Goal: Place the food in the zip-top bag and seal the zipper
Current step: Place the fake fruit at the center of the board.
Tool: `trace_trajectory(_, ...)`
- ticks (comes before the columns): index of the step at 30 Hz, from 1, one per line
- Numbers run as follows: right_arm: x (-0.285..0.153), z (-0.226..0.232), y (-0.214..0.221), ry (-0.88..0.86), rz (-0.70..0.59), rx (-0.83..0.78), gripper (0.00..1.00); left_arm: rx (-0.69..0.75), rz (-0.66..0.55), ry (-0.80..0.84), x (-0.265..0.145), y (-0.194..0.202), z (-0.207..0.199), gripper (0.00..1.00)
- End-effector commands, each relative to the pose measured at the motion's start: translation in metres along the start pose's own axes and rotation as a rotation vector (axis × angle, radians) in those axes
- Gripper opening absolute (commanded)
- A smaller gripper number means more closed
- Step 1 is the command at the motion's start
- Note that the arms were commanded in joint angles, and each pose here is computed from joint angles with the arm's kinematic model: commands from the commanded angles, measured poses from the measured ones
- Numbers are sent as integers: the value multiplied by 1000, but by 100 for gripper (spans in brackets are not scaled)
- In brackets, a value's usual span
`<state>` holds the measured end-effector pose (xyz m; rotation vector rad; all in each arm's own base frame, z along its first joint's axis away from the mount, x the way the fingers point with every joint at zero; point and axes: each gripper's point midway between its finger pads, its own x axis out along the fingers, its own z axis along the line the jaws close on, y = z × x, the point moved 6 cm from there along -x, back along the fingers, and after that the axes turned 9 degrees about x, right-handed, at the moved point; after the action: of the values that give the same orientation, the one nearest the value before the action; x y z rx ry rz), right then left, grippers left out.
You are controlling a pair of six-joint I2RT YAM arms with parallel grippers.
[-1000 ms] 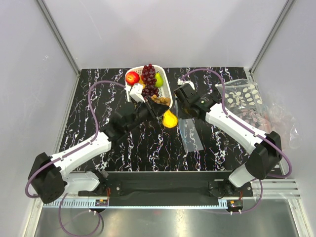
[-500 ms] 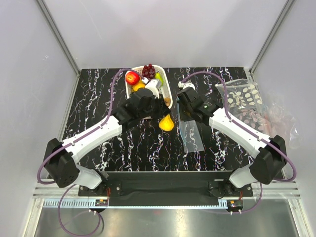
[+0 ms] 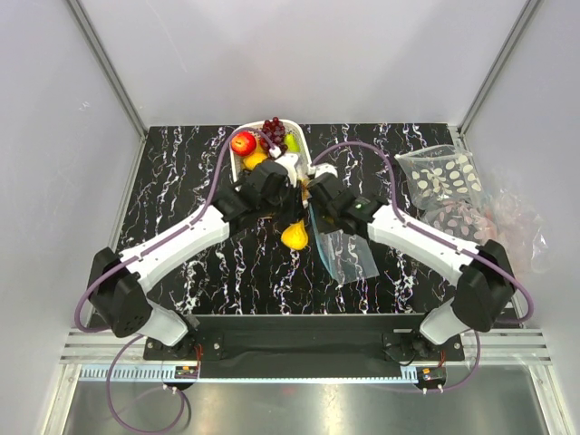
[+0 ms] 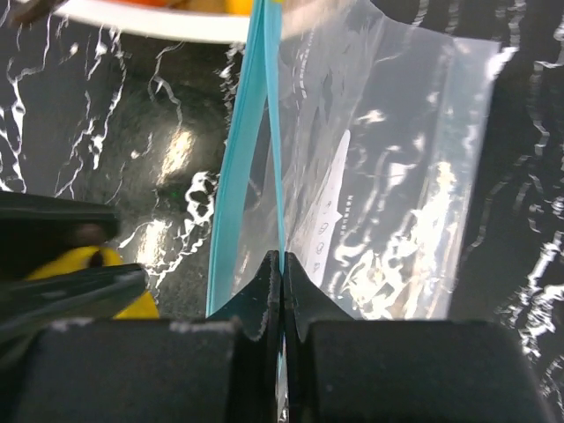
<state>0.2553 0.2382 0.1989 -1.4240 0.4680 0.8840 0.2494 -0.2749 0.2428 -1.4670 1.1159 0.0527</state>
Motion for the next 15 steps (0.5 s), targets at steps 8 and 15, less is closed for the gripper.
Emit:
trace_trajectory(8, 33, 11, 36, 92, 5, -42, 0, -36, 72, -35, -13, 54, 23, 22)
trace_trajectory(15, 35, 18, 52, -20, -3, 28, 0, -62, 72, 88, -12, 66, 12, 23)
